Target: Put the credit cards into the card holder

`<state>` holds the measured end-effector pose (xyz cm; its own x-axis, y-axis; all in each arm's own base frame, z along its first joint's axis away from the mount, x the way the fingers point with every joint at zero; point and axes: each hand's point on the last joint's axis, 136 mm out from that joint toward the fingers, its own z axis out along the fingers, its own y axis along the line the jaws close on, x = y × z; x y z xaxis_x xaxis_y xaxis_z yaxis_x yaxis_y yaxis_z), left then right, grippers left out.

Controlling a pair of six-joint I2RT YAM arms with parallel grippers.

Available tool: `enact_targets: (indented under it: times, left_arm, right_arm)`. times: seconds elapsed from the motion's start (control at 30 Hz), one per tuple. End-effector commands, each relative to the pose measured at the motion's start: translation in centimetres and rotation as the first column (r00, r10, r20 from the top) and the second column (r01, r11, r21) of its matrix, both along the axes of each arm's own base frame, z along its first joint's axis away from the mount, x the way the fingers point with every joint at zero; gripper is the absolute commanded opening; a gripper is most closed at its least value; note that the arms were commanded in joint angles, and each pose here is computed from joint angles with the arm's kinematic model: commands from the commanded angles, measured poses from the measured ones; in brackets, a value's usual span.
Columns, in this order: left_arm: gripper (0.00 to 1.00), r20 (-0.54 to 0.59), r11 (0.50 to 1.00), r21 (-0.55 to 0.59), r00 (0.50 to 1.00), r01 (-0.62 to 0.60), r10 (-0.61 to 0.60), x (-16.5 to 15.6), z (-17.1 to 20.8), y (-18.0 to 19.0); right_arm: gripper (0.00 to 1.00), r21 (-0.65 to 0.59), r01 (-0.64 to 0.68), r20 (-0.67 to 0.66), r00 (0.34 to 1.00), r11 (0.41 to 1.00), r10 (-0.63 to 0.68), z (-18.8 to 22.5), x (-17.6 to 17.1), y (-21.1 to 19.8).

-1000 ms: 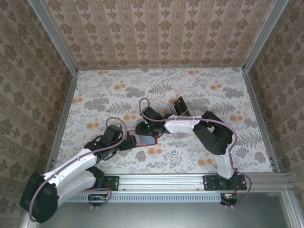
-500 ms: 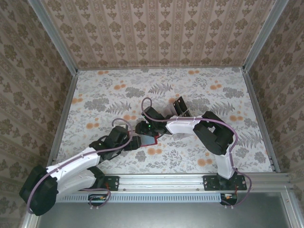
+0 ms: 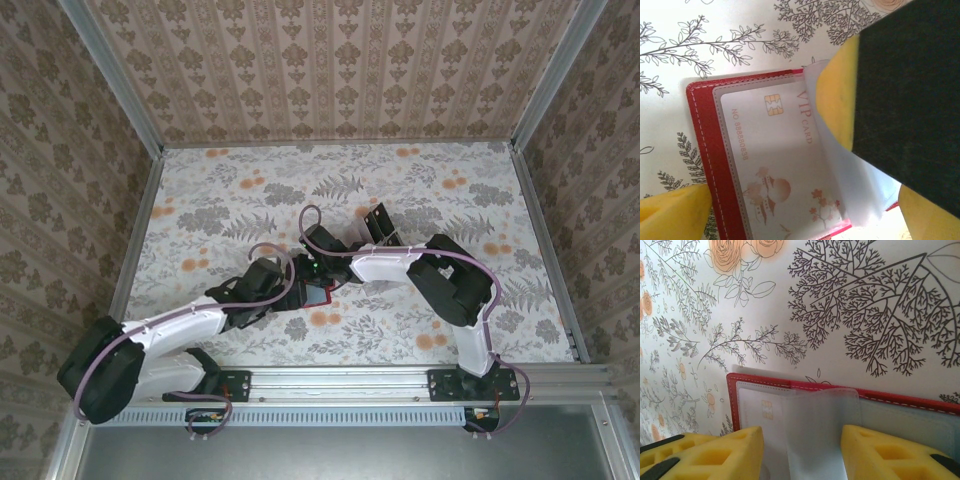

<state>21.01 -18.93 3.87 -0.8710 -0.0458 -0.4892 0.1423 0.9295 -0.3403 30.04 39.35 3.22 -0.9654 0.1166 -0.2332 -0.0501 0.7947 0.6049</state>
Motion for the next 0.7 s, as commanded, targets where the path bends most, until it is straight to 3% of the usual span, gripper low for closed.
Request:
enact_targets:
  times: [0.0,0.37,0.67]
  left_arm:
    - [0.98,0.043,1.0,0.002,0.999,-0.005,0.005,1.1,0.8,-0.5]
    - [0.98,0.005,0.996,0.085,1.0,-0.02,0.02,0.8,-1.6,0.5]
    - [0.98,-0.021,0.992,0.115,0.998,-0.054,0.056,0.4,-2.8,1.4]
  right_arm:
    - [0.48,-0.085,0.004,-0.096,0.995,0.996,-0.012,-3.3,-1.9,-2.0]
    - [0.48,-0.046,0.015,-0.086,0.996,0.999,-0.019,-1.9,-1.4,-2.0]
    - [0.48,-0.018,0.048,0.001,0.999,0.999,-0.048,1.2,-0.6,-3.1]
